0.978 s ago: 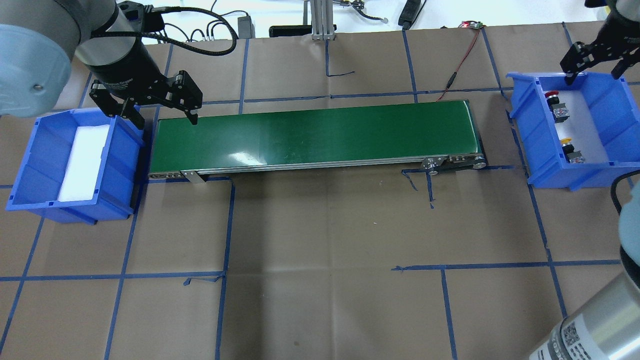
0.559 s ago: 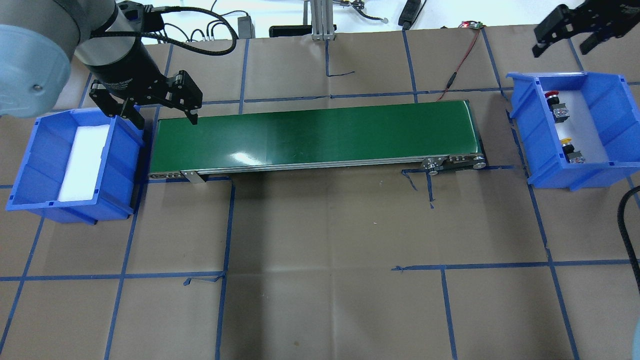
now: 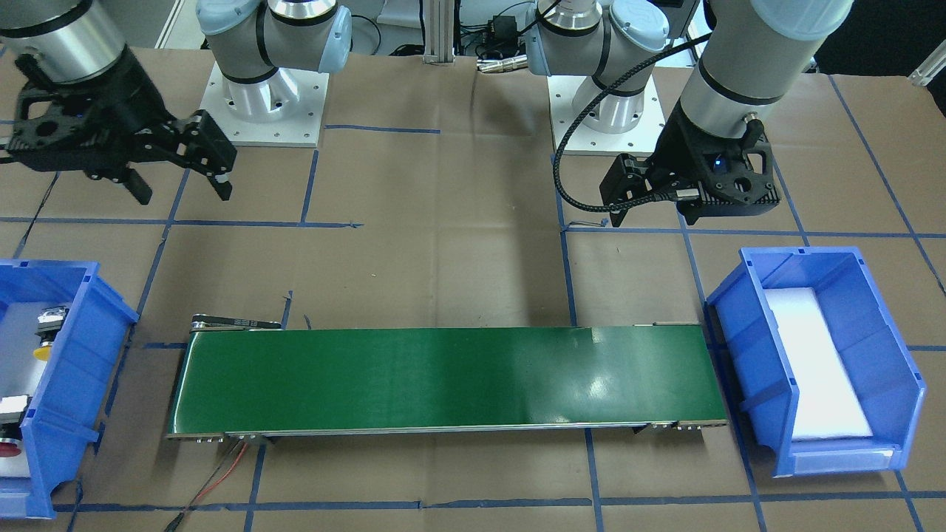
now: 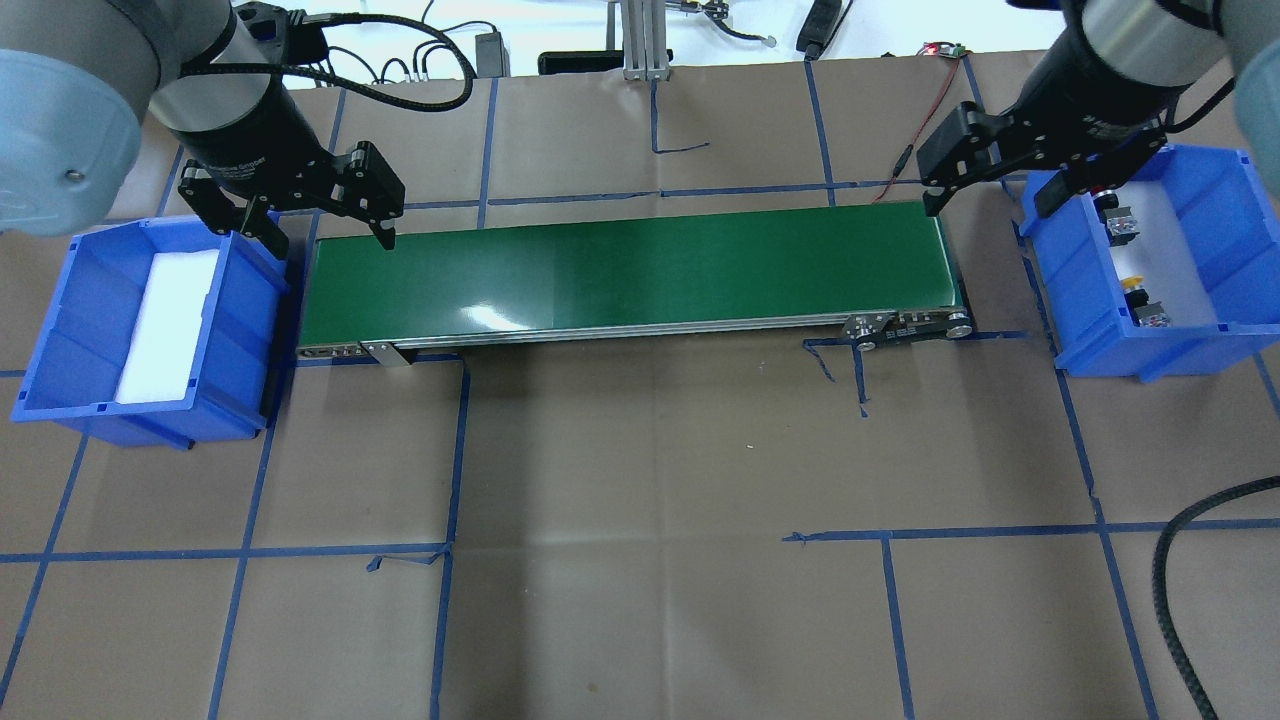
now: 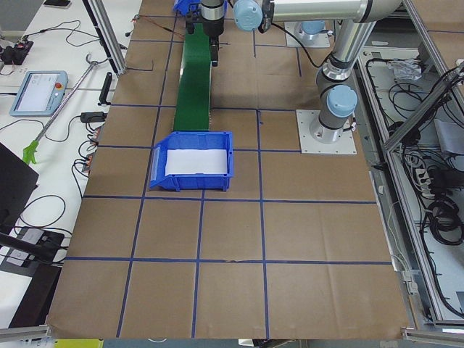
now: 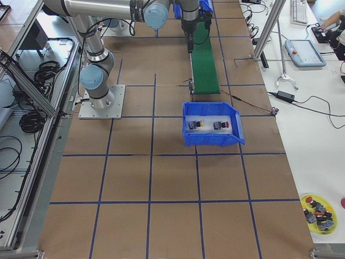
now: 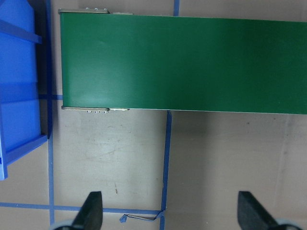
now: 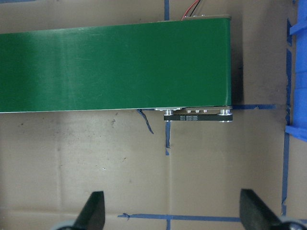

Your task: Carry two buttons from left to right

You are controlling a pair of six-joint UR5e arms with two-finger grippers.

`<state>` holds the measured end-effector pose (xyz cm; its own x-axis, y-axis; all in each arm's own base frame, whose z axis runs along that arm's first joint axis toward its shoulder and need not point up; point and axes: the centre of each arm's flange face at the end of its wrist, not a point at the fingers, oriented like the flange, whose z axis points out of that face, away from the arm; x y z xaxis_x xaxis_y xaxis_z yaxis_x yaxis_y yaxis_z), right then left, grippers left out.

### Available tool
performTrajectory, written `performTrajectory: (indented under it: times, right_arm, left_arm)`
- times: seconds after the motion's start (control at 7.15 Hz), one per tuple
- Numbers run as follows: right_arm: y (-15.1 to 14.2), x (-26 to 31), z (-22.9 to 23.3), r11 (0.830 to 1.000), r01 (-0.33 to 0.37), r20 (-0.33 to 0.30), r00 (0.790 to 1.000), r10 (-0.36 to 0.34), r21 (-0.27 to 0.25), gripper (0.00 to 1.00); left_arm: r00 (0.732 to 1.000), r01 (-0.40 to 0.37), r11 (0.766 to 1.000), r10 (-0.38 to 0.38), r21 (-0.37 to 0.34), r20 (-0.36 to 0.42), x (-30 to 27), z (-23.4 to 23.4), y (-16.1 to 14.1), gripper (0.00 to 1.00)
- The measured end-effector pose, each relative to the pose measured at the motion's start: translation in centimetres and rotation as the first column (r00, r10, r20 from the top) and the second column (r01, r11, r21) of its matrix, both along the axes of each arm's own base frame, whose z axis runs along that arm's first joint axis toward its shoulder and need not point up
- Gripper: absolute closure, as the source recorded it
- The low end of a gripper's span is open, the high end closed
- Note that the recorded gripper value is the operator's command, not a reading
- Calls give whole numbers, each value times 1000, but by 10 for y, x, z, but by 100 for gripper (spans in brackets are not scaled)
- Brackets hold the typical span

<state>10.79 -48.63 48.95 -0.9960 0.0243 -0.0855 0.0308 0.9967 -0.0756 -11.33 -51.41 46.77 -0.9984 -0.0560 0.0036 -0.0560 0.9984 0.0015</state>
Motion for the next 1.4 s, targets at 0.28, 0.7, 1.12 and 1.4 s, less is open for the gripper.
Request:
performTrajectory:
  times: [0.28,0.7,1.12,1.4]
  right_arm:
    - [8,43,-10,998,58,-25,998,-58,29,0]
    - [7,50,-20,996,67,-29,997,-65,53,0]
    - [7,50,-22,996,69,-31,997,-67,64,0]
    - [6,48,-23,995,73,-33,997,-71,69,0]
  left_arm:
    - [1000,0,1000,0,1,0,0,0,0,0]
    - [1000,0,1000,0,0,0,0,0,0,0]
    - [1000,0,1000,0,0,0,0,0,0,0]
    - [1000,0,1000,0,0,0,0,0,0,0]
